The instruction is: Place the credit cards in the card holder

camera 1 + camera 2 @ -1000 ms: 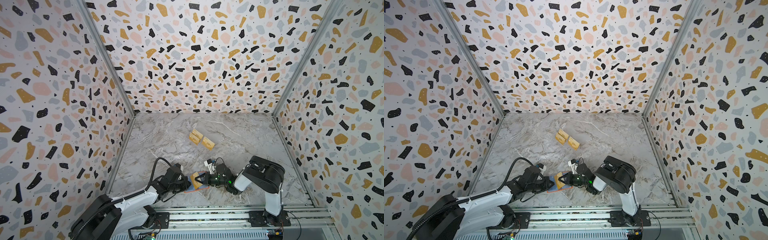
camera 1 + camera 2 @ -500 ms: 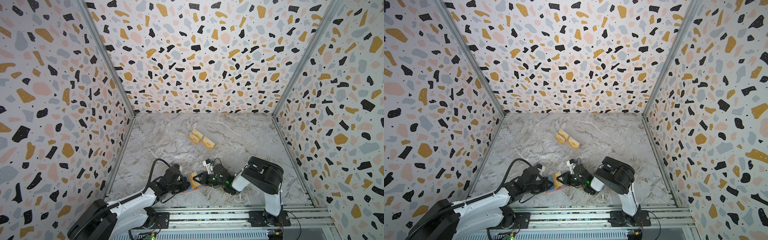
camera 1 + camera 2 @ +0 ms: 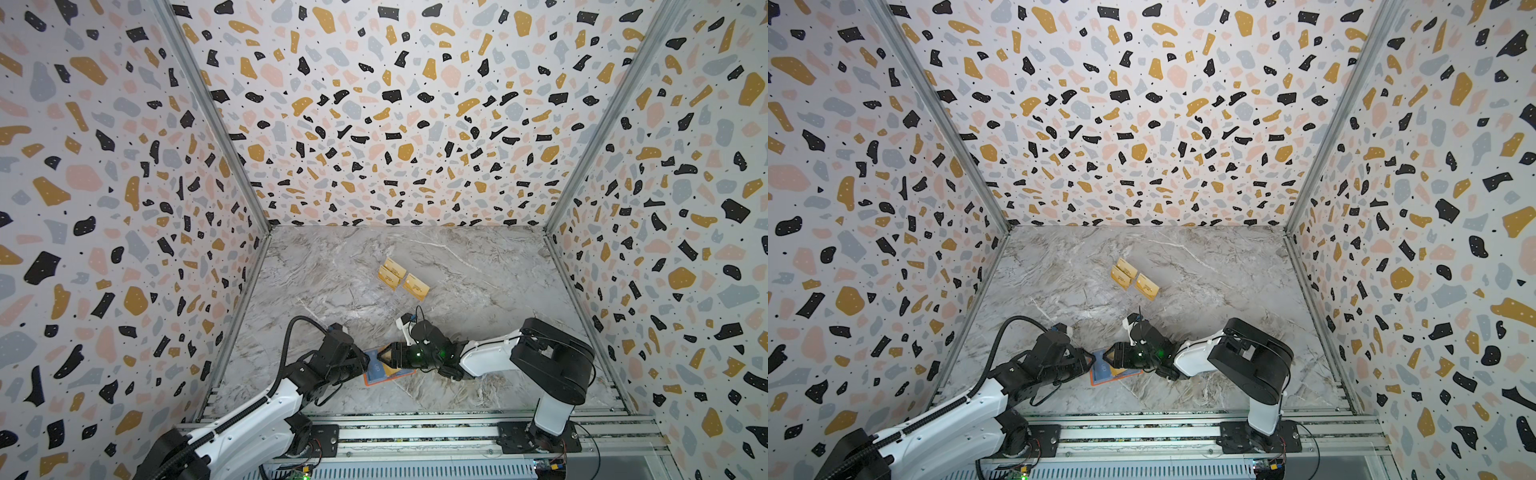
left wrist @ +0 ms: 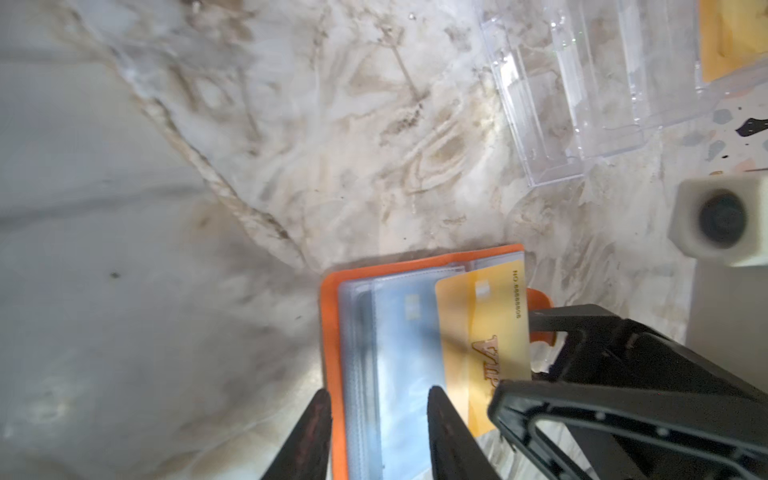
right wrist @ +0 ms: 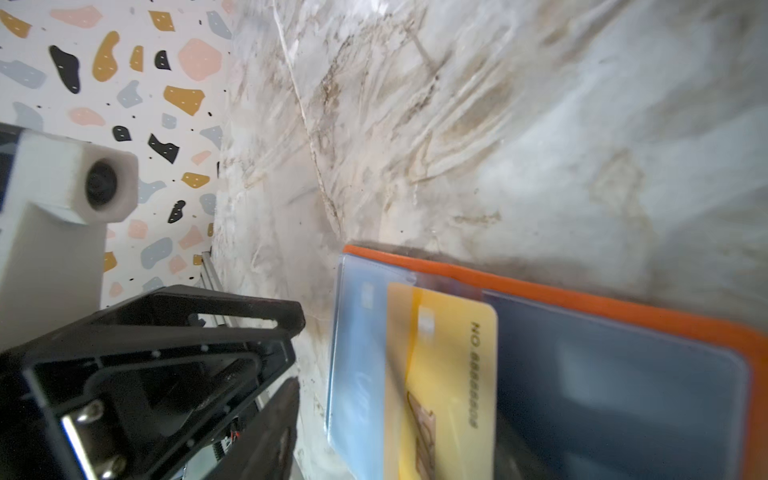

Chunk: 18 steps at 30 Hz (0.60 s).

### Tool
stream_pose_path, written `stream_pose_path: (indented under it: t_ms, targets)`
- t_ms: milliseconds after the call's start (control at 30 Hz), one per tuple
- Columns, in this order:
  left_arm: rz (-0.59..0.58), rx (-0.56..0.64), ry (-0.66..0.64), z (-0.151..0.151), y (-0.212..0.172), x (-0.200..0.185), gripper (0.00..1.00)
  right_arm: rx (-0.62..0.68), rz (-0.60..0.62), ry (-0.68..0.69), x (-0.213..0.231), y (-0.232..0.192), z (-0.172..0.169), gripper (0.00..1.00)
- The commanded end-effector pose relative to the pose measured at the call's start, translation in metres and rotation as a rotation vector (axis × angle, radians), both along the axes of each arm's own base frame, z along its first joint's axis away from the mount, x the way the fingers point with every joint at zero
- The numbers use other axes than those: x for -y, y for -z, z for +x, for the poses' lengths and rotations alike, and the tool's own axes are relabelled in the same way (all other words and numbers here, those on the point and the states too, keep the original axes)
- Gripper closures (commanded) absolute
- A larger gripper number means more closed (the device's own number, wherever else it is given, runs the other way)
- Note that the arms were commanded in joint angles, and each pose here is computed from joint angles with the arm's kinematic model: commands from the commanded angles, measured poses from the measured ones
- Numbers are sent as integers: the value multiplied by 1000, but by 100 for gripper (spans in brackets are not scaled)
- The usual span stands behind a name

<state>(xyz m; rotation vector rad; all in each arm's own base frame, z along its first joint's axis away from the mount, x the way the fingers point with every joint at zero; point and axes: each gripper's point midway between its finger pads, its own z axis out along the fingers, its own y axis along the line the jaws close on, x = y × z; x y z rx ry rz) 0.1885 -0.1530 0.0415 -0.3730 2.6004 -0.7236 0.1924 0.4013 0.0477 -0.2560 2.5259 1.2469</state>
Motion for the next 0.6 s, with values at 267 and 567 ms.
stream_pose_path:
  t_ms: [267, 567]
  targets:
    - [-40, -12, 22, -1, 15, 8, 63, 18, -297, -16, 36, 30, -13, 35]
    - [-187, 1, 83, -4, 11, 31, 67, -3, -277, -106, 16, 32, -27, 34]
